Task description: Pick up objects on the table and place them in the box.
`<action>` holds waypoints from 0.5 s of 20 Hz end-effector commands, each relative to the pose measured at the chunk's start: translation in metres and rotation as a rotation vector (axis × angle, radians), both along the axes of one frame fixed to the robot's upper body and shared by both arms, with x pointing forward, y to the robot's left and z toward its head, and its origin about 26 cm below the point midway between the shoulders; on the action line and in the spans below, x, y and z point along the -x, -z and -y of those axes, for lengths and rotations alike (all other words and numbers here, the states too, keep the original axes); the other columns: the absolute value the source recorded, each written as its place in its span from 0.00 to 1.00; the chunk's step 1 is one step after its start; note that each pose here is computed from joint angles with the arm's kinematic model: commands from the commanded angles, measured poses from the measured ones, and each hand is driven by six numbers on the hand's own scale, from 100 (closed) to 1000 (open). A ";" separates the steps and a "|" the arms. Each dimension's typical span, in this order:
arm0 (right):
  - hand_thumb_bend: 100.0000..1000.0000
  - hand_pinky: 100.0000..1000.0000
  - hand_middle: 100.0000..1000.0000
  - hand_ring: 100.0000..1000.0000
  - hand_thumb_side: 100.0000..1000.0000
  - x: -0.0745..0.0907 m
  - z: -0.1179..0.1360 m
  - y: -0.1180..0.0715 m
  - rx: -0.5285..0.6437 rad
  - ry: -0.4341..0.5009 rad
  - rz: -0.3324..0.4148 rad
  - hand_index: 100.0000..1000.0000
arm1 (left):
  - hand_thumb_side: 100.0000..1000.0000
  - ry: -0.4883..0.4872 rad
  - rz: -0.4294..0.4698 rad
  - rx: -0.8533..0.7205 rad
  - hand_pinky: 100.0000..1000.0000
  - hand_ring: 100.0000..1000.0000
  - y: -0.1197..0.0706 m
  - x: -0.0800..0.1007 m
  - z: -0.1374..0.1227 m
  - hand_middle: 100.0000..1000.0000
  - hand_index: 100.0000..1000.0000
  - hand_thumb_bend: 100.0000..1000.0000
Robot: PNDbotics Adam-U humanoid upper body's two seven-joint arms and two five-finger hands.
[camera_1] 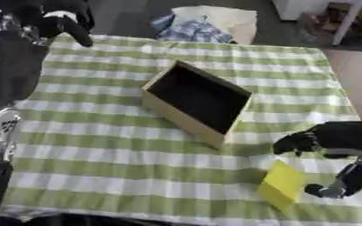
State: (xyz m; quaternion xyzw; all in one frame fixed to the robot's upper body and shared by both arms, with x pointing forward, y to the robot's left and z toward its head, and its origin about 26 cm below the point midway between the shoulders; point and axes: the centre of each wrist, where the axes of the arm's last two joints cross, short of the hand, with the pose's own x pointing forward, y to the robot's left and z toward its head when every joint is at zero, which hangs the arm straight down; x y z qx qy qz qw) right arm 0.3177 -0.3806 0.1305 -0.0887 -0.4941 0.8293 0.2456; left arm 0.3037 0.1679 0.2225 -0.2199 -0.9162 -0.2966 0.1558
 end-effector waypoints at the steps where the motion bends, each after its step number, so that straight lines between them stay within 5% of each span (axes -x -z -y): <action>1: 0.19 0.62 0.93 0.69 0.41 -0.002 0.005 -0.015 0.119 -0.124 -0.020 0.99 | 0.58 0.003 0.025 -0.012 0.54 0.76 -0.005 0.002 -0.001 0.71 0.79 0.00; 10: 0.18 0.60 0.93 0.68 0.40 -0.004 -0.001 -0.007 0.094 -0.130 -0.020 0.99 | 0.58 0.005 0.028 -0.021 0.54 0.76 -0.005 0.002 -0.002 0.71 0.79 0.00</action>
